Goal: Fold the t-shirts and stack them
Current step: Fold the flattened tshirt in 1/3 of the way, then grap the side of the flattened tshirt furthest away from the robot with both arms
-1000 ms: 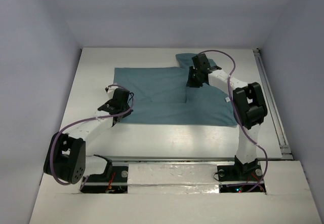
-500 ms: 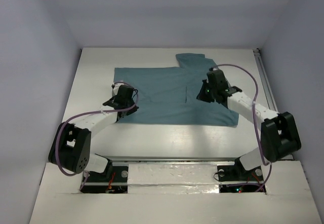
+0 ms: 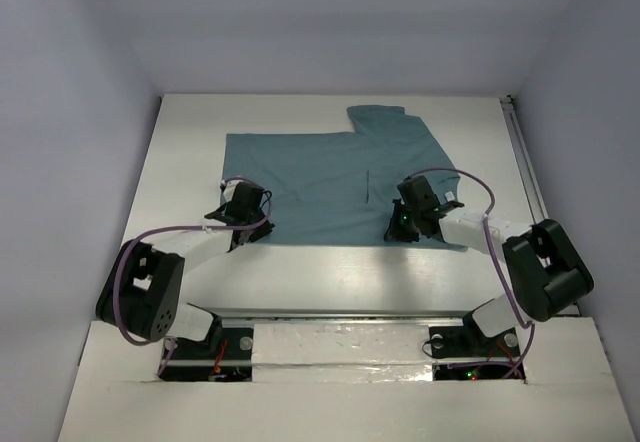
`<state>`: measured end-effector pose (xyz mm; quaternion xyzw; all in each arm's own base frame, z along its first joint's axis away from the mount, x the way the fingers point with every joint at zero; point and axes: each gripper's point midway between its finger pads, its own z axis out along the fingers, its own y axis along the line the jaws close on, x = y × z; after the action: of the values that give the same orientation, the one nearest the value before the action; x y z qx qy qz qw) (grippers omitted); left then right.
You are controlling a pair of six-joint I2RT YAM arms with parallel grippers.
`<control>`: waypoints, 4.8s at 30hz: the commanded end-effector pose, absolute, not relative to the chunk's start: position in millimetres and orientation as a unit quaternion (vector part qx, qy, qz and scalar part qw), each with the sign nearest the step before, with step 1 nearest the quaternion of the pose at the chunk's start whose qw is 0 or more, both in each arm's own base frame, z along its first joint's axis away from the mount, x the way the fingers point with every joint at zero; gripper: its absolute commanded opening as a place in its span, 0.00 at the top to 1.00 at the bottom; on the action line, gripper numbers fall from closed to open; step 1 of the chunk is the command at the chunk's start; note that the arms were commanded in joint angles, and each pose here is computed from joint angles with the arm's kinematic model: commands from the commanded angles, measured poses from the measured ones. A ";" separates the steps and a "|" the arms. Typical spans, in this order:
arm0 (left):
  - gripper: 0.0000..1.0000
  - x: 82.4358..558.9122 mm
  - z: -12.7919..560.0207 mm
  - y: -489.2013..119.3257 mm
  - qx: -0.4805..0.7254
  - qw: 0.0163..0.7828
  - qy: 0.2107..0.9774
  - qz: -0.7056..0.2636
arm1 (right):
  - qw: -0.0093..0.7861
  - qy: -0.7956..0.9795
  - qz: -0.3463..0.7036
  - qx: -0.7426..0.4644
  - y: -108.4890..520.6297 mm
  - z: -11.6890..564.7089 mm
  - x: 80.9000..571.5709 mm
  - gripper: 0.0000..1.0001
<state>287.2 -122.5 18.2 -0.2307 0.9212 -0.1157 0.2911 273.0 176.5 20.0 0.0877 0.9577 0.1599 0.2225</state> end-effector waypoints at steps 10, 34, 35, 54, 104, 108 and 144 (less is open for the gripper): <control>0.87 223.5 14.7 -92.3 -0.243 0.232 0.939 -0.070 | 0.151 0.966 0.180 0.113 169.3 14.9 200.6 1.00; 0.62 225.0 50.6 -90.1 -0.376 0.261 0.874 -0.164 | 0.262 0.942 0.158 0.138 166.4 87.5 248.2 0.69; 0.61 223.8 43.2 -81.0 -0.399 0.259 0.864 -0.164 | 0.247 0.944 0.151 0.161 161.1 76.9 238.7 0.73; 0.64 243.4 21.0 -60.7 -0.410 0.258 0.865 -0.129 | 0.220 0.880 0.129 0.400 84.0 30.9 233.5 0.43; 0.37 254.4 135.8 -49.3 -0.330 0.323 0.886 -0.042 | 0.177 0.928 0.186 0.270 100.8 102.0 186.2 0.21; 0.37 284.7 171.7 -60.1 -0.306 0.375 0.873 -0.065 | 0.252 0.925 0.160 0.236 94.0 131.3 241.7 0.76; 0.63 567.7 80.7 -15.6 -0.290 0.368 0.883 -0.032 | 0.337 0.900 0.182 0.208 30.6 57.4 643.2 0.40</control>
<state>563.4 -15.9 68.4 -0.3042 0.8787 -0.0349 0.3662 650.3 14.5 52.2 0.2191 0.8961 0.1557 0.3533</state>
